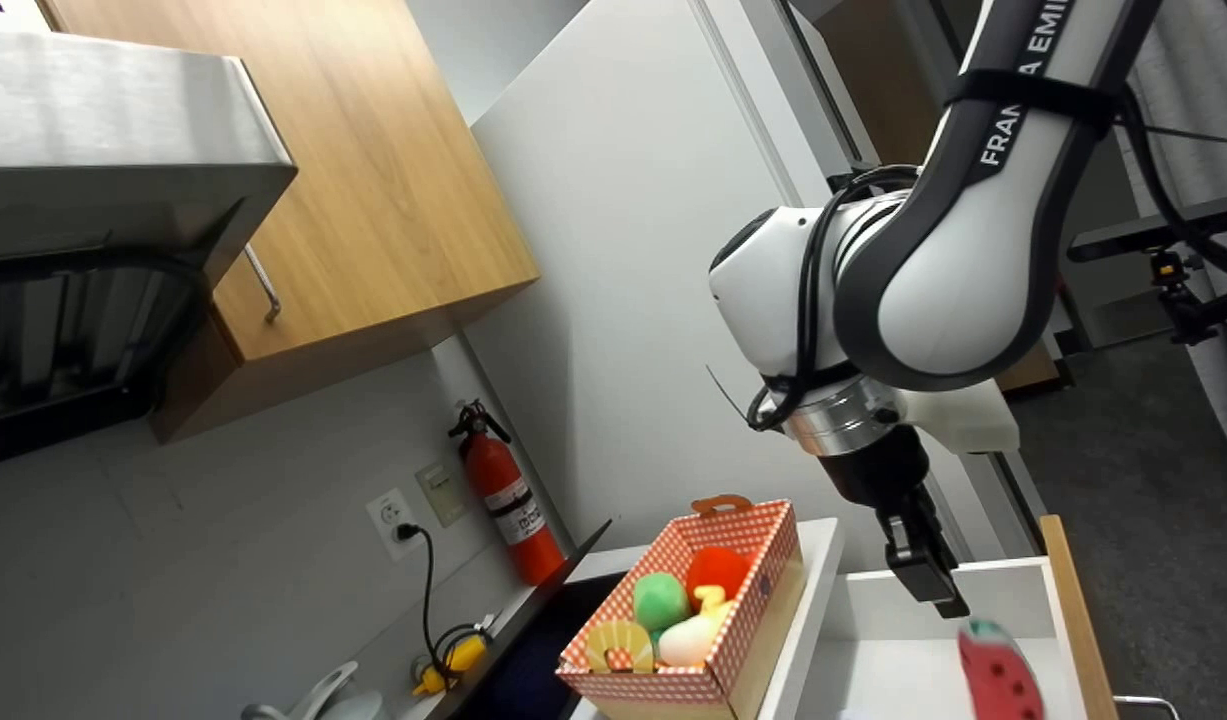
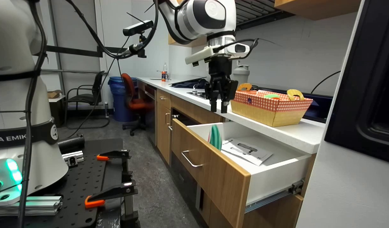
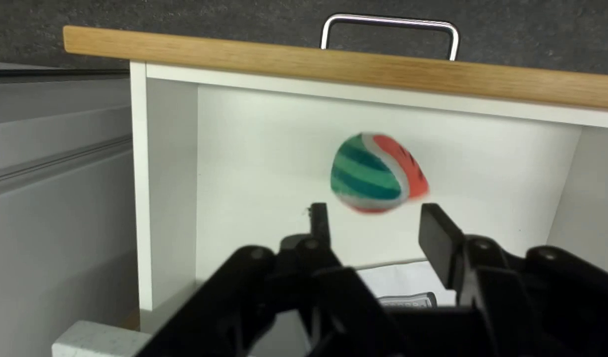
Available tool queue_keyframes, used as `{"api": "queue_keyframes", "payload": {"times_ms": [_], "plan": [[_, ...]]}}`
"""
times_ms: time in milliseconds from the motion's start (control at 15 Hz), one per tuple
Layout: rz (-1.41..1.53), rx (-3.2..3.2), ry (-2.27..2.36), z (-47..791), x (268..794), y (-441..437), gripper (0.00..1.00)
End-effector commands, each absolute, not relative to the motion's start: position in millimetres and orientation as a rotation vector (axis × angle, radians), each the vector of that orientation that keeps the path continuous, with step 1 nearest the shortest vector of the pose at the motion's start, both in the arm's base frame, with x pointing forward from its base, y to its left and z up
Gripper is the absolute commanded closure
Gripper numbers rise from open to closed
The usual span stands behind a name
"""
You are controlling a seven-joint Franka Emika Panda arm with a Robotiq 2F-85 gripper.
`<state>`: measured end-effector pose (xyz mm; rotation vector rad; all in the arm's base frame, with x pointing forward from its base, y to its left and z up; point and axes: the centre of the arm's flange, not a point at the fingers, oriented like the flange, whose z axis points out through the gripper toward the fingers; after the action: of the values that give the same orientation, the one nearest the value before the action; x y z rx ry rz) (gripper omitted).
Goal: Put the watermelon plush toy in the drawer
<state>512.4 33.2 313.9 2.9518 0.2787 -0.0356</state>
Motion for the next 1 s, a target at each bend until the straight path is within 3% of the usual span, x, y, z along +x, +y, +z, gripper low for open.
{"api": "queue_keyframes", "payload": {"times_ms": [0, 133, 200, 933], "plan": [[0.001, 2.942, 0.292, 316.8, 516.3, 35.5, 0.17], [0.009, 2.94, 0.298, 318.5, 517.5, 36.3, 0.02], [0.013, 2.939, 0.299, 319.6, 518.0, 36.6, 0.0], [0.159, 2.978, 0.262, 365.6, 517.2, 40.8, 0.0]]}}
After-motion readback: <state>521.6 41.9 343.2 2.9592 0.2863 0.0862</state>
